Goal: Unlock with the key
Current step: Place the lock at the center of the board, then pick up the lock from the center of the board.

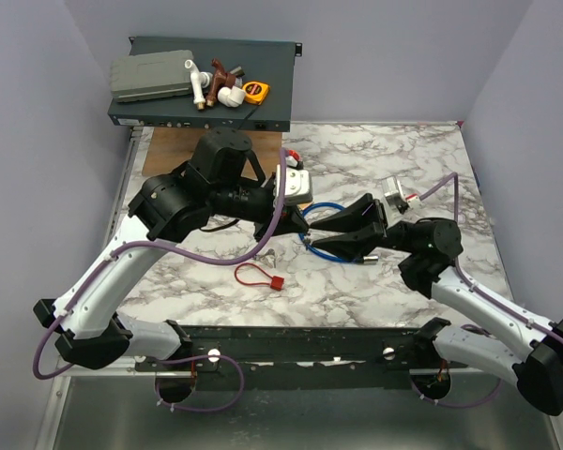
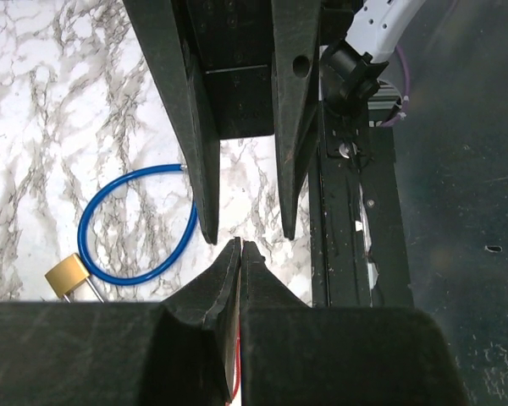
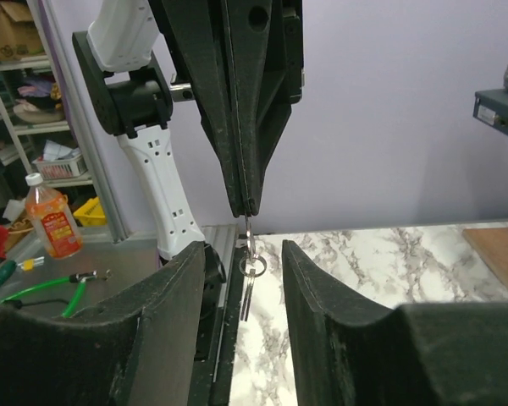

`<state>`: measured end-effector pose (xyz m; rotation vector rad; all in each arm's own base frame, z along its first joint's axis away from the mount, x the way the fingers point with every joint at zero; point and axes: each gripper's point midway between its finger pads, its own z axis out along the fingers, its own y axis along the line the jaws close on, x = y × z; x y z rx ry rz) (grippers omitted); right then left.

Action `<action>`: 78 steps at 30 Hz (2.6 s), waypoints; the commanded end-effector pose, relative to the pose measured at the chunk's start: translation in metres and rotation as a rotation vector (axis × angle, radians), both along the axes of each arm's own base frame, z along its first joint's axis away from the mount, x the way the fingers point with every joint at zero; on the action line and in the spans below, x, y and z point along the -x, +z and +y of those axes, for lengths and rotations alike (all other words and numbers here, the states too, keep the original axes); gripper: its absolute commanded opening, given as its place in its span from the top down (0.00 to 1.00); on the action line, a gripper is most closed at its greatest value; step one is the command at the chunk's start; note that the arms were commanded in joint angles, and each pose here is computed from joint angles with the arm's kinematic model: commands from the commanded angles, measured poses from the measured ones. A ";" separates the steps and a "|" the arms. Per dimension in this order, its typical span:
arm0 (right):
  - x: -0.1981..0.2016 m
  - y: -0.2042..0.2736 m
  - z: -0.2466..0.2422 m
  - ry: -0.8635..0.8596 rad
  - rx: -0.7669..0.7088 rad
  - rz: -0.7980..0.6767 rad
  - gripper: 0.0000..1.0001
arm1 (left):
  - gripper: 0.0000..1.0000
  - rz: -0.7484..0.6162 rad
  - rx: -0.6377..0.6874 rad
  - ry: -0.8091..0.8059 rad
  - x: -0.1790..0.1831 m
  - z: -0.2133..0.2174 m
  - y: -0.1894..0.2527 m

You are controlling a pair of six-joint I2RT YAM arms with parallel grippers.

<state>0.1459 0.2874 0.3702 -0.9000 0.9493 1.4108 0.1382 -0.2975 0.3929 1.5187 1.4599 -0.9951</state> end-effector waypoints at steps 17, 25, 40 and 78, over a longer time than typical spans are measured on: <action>0.000 0.013 0.010 0.035 -0.034 -0.009 0.90 | 1.00 0.028 0.041 -0.008 0.000 -0.008 0.010; 0.003 0.012 0.011 0.064 -0.029 0.010 0.99 | 1.00 0.038 0.044 -0.009 0.001 -0.008 0.010; -0.015 -0.006 0.018 0.004 0.172 0.207 0.99 | 0.58 0.014 0.031 0.020 -0.003 -0.001 0.005; -0.057 -0.046 -0.050 -0.545 0.433 0.319 0.99 | 0.27 -0.180 -0.504 -0.366 -0.063 0.039 -0.313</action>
